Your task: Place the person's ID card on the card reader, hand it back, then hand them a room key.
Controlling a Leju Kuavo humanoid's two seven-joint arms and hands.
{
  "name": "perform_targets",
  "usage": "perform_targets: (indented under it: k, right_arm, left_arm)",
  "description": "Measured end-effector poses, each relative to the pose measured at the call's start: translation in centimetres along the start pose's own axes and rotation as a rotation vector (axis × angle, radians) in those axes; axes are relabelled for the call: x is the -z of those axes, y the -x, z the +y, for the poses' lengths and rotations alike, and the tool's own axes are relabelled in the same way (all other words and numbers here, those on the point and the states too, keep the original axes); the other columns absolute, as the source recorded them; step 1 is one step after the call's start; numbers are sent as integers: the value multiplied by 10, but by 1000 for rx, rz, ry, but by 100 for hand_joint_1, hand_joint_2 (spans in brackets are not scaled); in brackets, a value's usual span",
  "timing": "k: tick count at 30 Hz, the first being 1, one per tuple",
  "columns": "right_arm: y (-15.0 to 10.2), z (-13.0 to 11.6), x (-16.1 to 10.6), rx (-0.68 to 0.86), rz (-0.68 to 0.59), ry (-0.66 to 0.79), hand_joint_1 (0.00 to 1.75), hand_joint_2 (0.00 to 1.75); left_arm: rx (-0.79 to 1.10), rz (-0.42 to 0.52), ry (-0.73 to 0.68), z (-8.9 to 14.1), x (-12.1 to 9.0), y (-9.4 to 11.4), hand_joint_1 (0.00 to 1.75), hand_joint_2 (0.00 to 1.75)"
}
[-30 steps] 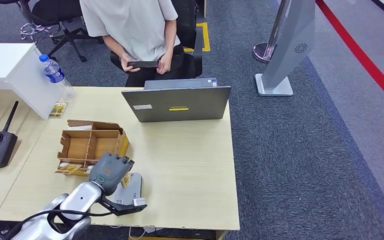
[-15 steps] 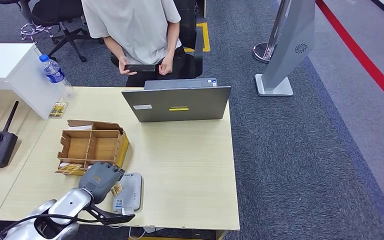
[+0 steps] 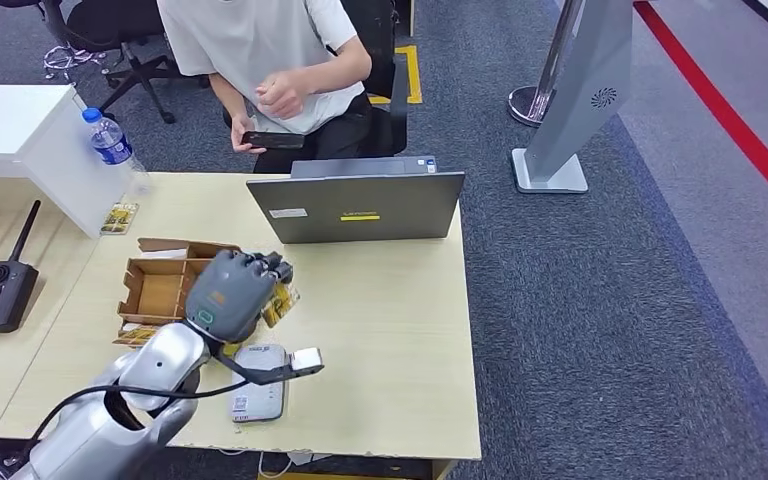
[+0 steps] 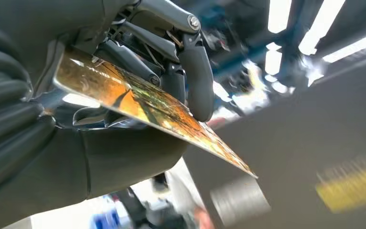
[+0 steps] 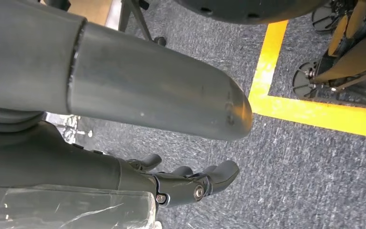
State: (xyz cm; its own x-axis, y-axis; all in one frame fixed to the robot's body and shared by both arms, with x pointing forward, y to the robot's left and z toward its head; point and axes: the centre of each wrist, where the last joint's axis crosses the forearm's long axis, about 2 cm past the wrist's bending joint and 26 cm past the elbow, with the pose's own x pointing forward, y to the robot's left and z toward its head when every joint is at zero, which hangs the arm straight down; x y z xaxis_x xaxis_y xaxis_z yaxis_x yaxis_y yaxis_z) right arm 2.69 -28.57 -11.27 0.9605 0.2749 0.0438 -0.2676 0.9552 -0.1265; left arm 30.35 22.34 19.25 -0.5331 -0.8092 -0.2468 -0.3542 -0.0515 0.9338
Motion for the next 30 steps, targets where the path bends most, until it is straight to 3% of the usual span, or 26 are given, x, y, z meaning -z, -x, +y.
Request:
perform_targets:
  k: [3, 7, 13, 16, 20, 30]
  right_arm:
    - [0, 0, 0, -23, -3, 2, 0, 0]
    - [0, -2, 0, -50, -1, 4, 0, 0]
    - [-1, -3, 0, -84, 12, 6, 0, 0]
    - [-2, -4, 0, -92, 13, 6, 0, 0]
    - [-4, -4, 0, -103, 12, 5, 0, 0]
    - [-4, -4, 0, -112, 11, 3, 0, 0]
  left_arm:
    - [54, 76, -76, 28, 35, 29, 175, 175]
    - [143, 214, -101, 47, 66, 73, 175, 175]
    - [313, 437, -13, 48, 92, 143, 175, 175]
    - [334, 491, 45, 43, 95, 164, 175, 175]
    - [328, 533, 98, 38, 99, 175, 0, 175]
    - [215, 544, 126, 32, 99, 174, 0, 175]
